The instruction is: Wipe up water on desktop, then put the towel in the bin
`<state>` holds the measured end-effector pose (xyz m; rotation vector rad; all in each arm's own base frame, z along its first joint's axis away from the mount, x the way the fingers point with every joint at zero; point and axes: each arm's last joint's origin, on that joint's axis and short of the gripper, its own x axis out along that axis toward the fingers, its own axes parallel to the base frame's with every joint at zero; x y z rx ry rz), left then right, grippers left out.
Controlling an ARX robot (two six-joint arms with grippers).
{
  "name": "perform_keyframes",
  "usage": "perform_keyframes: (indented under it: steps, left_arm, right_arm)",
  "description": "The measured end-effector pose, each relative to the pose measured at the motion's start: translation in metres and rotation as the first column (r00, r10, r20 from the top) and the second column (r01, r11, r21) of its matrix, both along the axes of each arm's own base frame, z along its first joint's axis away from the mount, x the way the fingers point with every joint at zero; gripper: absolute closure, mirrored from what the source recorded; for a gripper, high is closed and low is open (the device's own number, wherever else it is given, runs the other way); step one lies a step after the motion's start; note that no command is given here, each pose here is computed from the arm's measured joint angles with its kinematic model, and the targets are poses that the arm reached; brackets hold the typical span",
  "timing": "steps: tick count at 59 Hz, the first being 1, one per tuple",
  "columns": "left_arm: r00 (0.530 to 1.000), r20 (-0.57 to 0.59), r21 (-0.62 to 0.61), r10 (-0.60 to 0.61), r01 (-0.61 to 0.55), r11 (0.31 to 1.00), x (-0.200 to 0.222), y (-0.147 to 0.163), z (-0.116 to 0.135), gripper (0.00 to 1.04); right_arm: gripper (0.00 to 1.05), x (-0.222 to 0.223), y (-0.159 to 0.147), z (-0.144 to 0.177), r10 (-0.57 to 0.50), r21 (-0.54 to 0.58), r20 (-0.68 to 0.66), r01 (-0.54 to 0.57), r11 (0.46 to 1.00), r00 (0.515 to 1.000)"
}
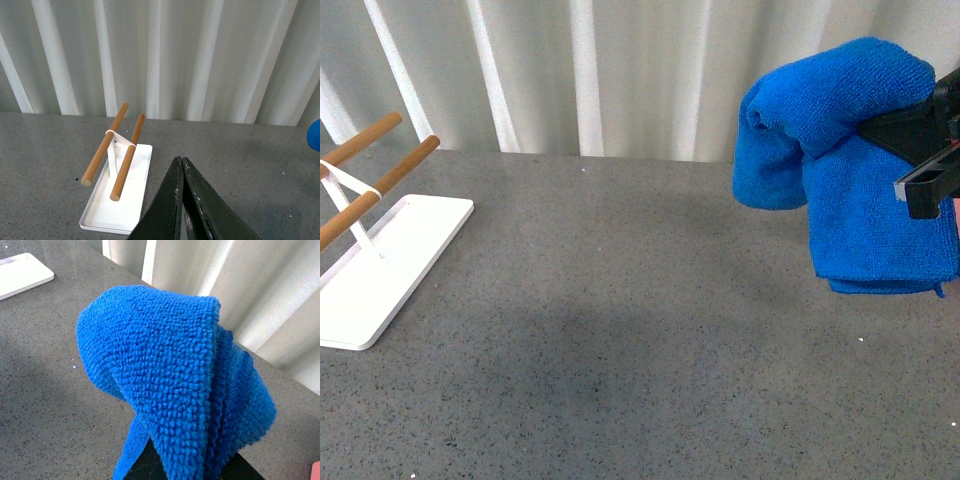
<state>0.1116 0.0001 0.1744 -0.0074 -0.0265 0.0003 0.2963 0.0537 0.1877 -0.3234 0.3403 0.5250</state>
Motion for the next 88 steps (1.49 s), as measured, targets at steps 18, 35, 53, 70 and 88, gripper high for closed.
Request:
perform_keyframes:
  steps: [18, 35, 53, 70, 88]
  left_arm:
    - [0.999, -0.033, 0.0, 0.0, 0.0, 1.0, -0.013, 0.0, -0.005, 1.01]
    - [1.0, -0.007, 0.0, 0.0, 0.0, 1.0, -0.015, 0.0, -0.004, 0.95]
    - [1.0, -0.008, 0.0, 0.0, 0.0, 1.0, -0.015, 0.0, -0.004, 0.42]
    - [1.0, -0.008, 0.002, 0.0, 0.0, 1.0, -0.015, 0.0, -0.004, 0.07]
    - [1.0, -0.008, 0.002, 0.0, 0.0, 1.0, -0.015, 0.0, -0.004, 0.07]
  right_arm:
    - [1.0, 0.0, 0.0, 0.0, -0.005, -0.003, -0.001, 0.005, 1.0, 1.0]
    - [1.0, 0.005, -0.002, -0.005, -0.078, -0.029, -0.048, 0.076, 0.997, 0.996]
    - [1.0, 0.041, -0.005, -0.04, -0.272, -0.084, -0.28, 0.259, 0.962, 0.921]
    - [1.0, 0.072, -0.005, -0.096, -0.407, -0.167, -0.439, 0.373, 0.913, 0.801]
    - [1.0, 0.066, -0.014, -0.14, -0.463, -0.183, -0.493, 0.433, 0.883, 0.737]
